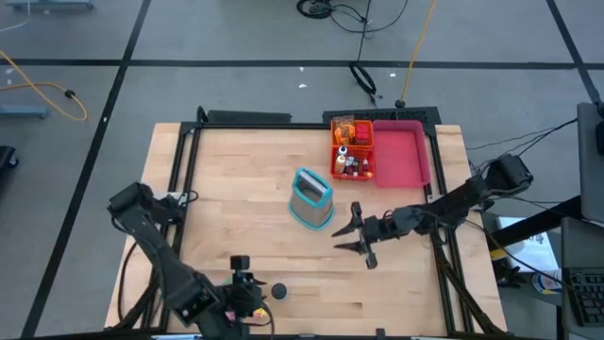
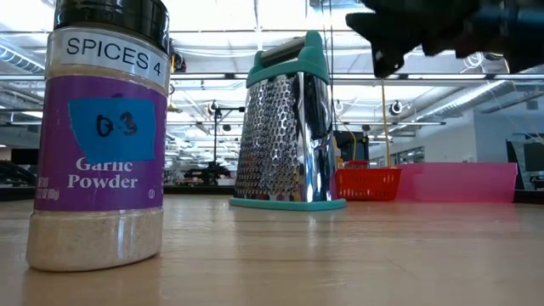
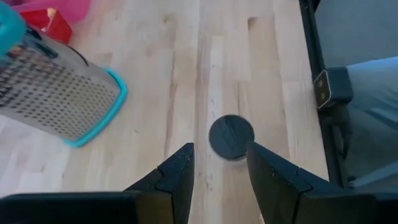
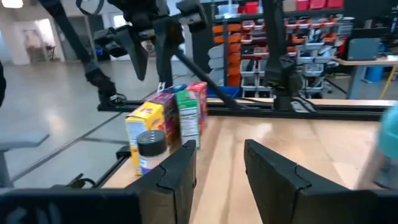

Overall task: Pick & Place Kitchen Items
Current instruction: Put the purple seasoning bottle into the orange bin

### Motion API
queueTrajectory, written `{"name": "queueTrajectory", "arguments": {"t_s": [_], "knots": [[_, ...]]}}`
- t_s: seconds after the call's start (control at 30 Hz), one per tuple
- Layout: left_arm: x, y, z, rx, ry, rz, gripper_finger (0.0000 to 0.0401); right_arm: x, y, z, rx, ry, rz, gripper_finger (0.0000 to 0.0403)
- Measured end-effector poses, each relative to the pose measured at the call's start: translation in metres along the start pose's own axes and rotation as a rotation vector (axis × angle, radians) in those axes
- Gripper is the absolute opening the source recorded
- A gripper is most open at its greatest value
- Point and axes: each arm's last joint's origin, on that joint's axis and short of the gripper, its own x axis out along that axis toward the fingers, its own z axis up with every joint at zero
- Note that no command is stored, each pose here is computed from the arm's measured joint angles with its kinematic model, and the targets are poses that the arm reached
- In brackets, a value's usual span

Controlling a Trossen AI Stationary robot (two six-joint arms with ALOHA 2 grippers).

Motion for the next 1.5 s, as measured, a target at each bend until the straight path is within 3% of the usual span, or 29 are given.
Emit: {"name": "queueTrajectory", "arguments": {"t_s": [0.2, 0.47, 0.83, 1.0, 1.5], "knots": [[0.032, -0.011, 0.002, -0.036, 0.003, 0.024, 0.015, 0.011, 0.011, 0.011, -0.003, 0.01, 0.032, 0.0128], [0.05, -0.007, 0.005, -0.112, 0.065, -0.006, 0.0158, 0.009, 0.02, 0.004, 0.009, 0.081, 0.032, 0.0128], [0.053, -0.005, 0.007, -0.19, 0.099, -0.043, 0.0269, 0.009, 0.023, 0.003, 0.01, 0.087, 0.026, 0.0128], [0.061, -0.007, 0.003, -0.182, 0.129, -0.023, 0.0298, 0.009, 0.023, 0.004, 0.011, 0.082, 0.027, 0.0128], [0.094, -0.004, 0.001, -0.196, 0.202, 0.001, 0.0305, 0.009, 0.023, 0.003, 0.011, 0.084, 0.029, 0.0128]]}}
